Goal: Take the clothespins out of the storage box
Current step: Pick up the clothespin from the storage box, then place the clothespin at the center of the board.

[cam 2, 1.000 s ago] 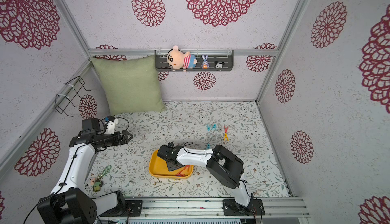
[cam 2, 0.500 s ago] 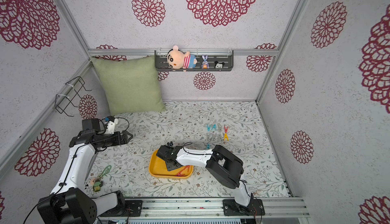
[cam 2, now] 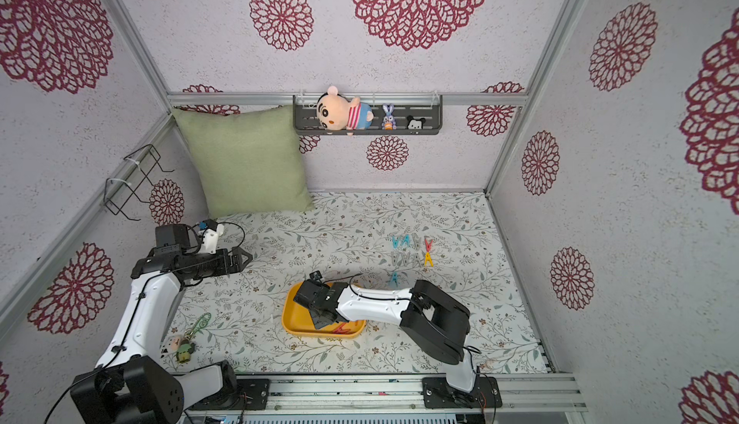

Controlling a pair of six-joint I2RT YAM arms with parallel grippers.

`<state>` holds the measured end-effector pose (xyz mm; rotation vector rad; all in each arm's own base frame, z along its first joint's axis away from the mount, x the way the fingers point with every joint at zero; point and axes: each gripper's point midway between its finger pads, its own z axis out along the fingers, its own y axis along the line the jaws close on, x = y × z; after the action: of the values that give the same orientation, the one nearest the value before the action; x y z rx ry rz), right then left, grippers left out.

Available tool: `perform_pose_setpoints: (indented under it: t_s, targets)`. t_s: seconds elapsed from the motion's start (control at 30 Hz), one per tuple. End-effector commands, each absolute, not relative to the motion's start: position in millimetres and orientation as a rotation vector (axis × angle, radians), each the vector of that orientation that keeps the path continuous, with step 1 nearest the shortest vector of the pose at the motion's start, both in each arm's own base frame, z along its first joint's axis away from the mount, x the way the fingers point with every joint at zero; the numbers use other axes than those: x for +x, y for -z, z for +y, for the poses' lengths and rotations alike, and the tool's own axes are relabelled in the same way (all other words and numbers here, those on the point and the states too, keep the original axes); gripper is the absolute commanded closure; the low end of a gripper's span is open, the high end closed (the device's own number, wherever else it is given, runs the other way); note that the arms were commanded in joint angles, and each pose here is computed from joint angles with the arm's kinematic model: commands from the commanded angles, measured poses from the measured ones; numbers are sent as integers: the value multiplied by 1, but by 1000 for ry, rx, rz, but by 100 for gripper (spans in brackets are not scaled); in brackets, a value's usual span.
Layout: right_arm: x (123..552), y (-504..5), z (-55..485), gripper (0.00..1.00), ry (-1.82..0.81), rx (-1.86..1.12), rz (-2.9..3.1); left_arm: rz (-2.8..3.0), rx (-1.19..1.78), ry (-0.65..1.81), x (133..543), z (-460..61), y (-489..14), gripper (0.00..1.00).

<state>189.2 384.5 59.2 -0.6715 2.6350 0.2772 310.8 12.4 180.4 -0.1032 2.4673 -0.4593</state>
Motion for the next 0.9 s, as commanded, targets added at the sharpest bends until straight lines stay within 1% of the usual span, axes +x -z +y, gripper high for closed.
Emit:
perform_pose_setpoints:
  t_s: [0.0,0.33,0.5,0.63,0.7,0.8,0.87]
  targets:
    - [186,-100,398,100,-454,-697,2527,2438,-83,452,311,14,-185,3]
    - [177,-145,412,100,-657,-775,2402,2438,-84,451,311,14,-185,3]
    - [187,-167,407,100,-671,-712,2352,2437,-79,459,311,13,-186,3]
    - [209,-195,384,100,-652,-557,2312,2433,-74,463,311,12,-186,3]
    - [224,-209,362,100,-614,-453,2304,2433,-75,464,311,12,-186,3]
    - [247,-215,322,100,-558,-294,2336,2434,-74,465,311,12,-186,3]
    - [259,-208,293,100,-525,-200,2379,2433,-73,467,311,11,-186,3]
